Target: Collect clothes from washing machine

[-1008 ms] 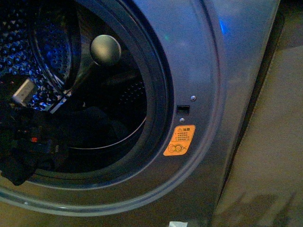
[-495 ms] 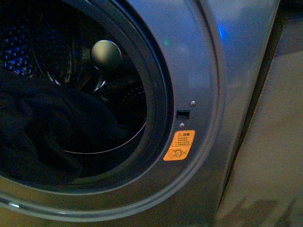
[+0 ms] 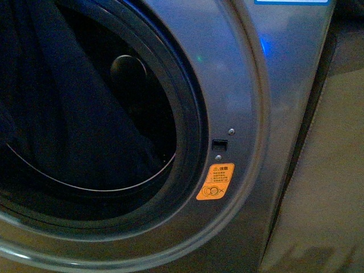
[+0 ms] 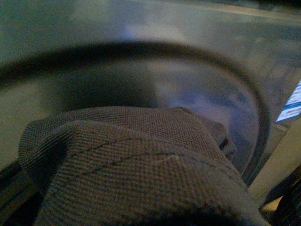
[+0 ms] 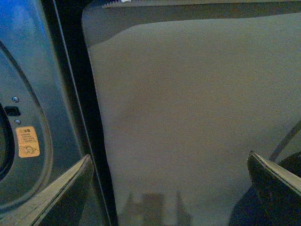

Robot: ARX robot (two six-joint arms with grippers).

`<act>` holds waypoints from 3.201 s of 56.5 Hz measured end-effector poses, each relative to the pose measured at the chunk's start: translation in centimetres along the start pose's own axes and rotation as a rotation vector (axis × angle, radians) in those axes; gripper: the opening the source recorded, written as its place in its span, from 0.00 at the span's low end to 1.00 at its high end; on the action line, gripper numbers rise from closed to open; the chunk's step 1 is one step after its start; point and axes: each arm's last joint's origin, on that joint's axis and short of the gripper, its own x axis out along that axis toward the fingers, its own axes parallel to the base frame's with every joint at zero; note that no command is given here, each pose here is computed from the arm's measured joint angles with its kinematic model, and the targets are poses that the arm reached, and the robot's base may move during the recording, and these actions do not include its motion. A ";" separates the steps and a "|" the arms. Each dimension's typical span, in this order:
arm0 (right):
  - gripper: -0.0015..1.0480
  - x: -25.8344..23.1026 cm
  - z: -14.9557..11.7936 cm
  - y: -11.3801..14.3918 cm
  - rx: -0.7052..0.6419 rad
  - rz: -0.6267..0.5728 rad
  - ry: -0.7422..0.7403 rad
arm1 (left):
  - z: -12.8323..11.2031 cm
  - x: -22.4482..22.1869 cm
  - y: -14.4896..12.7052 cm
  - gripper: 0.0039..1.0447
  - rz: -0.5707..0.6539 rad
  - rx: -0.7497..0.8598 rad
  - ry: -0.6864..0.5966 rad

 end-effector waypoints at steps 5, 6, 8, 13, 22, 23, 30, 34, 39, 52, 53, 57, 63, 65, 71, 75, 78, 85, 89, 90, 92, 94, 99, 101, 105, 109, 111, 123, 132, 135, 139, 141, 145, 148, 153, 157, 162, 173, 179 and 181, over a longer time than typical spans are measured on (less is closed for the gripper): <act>0.93 0.0 0.0 0.0 0.000 0.000 0.000 | 2.2 0.1 -0.9 0.15 -0.047 0.029 -0.049; 0.93 0.0 0.0 0.0 0.000 0.000 0.000 | 2.5 0.1 -1.0 0.15 -0.053 0.033 -0.055; 0.93 0.0 0.0 0.0 0.000 0.000 0.000 | 3.4 0.2 -1.4 0.15 -0.071 0.043 -0.073; 0.93 0.0 0.0 0.0 0.000 0.000 0.000 | 5.7 0.6 -2.5 0.15 -0.118 0.070 -0.114; 0.93 0.0 0.0 0.0 0.000 0.000 0.000 | 9.1 1.9 -4.3 0.15 -0.185 0.105 -0.159; 0.93 0.0 0.0 0.0 0.000 0.000 0.000 | 9.5 2.2 -4.6 0.15 -0.192 0.109 -0.162; 0.93 0.0 0.0 0.0 0.000 0.000 0.000 | 11.5 3.9 -6.4 0.15 -0.246 0.110 -0.170; 0.93 0.0 0.0 0.0 0.000 0.000 0.000 | 12.8 5.3 -8.2 0.15 -0.291 0.108 -0.169; 0.93 0.0 0.0 0.0 0.000 0.000 0.000 | 14.1 6.7 -11.2 0.15 -0.359 0.120 -0.171; 0.93 0.0 0.0 0.0 0.000 0.000 0.000 | 16.7 9.4 -14.8 0.15 -0.419 0.114 -0.197; 0.93 0.0 0.0 0.0 0.000 0.000 0.000 | 17.1 9.7 -14.9 0.15 -0.415 0.114 -0.201; 0.93 0.0 0.0 0.0 0.000 0.000 0.000 | 18.7 10.5 -14.9 0.15 -0.393 0.106 -0.216; 0.93 0.0 0.0 0.0 0.000 0.000 0.000 | 21.4 11.5 -14.7 0.15 -0.372 0.085 -0.238; 0.93 0.0 0.0 0.0 0.000 0.000 0.000 | 22.3 11.8 -14.7 0.15 -0.364 0.082 -0.247; 0.93 0.0 0.0 0.0 0.000 0.000 0.000 | 24.0 11.8 -14.5 0.15 -0.342 0.067 -0.269; 0.93 0.0 0.0 0.0 0.000 0.000 0.000 | 24.7 11.4 -14.5 0.15 -0.339 0.060 -0.292; 0.93 0.0 0.0 0.0 0.000 0.000 0.000 | 25.0 11.2 -14.4 0.15 -0.341 0.056 -0.302; 0.93 0.0 0.0 0.0 0.000 0.000 0.000 | 25.3 10.8 -14.4 0.15 -0.341 0.055 -0.314; 0.93 0.0 0.0 0.0 0.000 0.000 0.000 | 25.3 10.9 -14.4 0.15 -0.341 0.055 -0.313; 0.93 0.0 0.0 0.0 0.000 0.000 0.000 | 25.2 10.9 -14.4 0.15 -0.341 0.055 -0.311; 0.93 0.0 0.0 0.0 0.000 0.000 0.000 | 25.2 11.0 -14.4 0.15 -0.341 0.055 -0.310; 0.93 0.0 0.0 0.0 0.000 0.000 0.000 | 25.2 11.0 -14.4 0.15 -0.341 0.056 -0.310; 0.93 0.2 0.9 -0.1 0.067 0.175 -0.086 | 25.2 11.0 -14.4 0.15 -0.340 0.055 -0.310; 0.93 0.2 2.0 -0.5 0.122 0.335 -0.162 | 25.2 11.0 -14.4 0.15 -0.339 0.055 -0.310; 0.93 0.1 3.2 -0.8 0.183 0.503 -0.193 | 25.2 11.0 -14.4 0.15 -0.340 0.055 -0.310; 0.93 0.1 4.5 -0.9 0.213 0.568 -0.202 | 25.2 11.0 -14.4 0.15 -0.340 0.055 -0.310; 0.93 0.1 5.3 -0.9 0.222 0.577 -0.212 | 25.2 11.0 -14.4 0.15 -0.340 0.055 -0.310; 0.93 1.4 10.7 0.3 0.214 0.615 -0.304 | 25.2 11.0 -14.4 0.15 -0.340 0.055 -0.310; 0.93 3.6 15.0 2.9 0.152 0.674 -0.366 | 25.2 11.0 -14.4 0.15 -0.340 0.055 -0.310; 0.93 4.6 16.8 4.3 0.114 0.699 -0.395 | 25.2 11.0 -14.4 0.15 -0.340 0.055 -0.310; 0.93 5.7 18.4 5.6 0.085 0.716 -0.416 | 25.2 11.0 -14.4 0.15 -0.340 0.055 -0.310; 0.93 6.4 19.1 6.4 0.068 0.717 -0.423 | 25.2 11.0 -14.4 0.15 -0.340 0.055 -0.310; 0.93 7.8 20.1 7.7 0.032 0.700 -0.431 | 25.2 11.0 -14.4 0.15 -0.340 0.055 -0.310; 0.93 8.4 20.5 8.3 0.013 0.679 -0.436 | 25.2 11.0 -14.4 0.15 -0.340 0.055 -0.310; 0.93 9.5 21.2 9.5 -0.009 0.647 -0.442 | 25.2 11.0 -14.4 0.15 -0.340 0.055 -0.310; 0.93 10.1 21.6 10.4 -0.014 0.621 -0.445 | 25.2 11.0 -14.4 0.15 -0.340 0.055 -0.310; 0.93 10.7 22.1 11.5 -0.037 0.563 -0.464 | 25.2 11.0 -14.4 0.15 -0.340 0.055 -0.310; 0.93 12.3 23.1 13.3 -0.050 0.387 -0.501 | 25.2 11.0 -14.4 0.15 -0.340 0.055 -0.310; 0.93 12.9 23.1 13.7 -0.049 0.324 -0.505 | 25.2 11.0 -14.4 0.15 -0.340 0.055 -0.310; 0.93 13.0 23.1 13.8 -0.049 0.303 -0.507 | 25.2 11.0 -14.4 0.15 -0.340 0.055 -0.310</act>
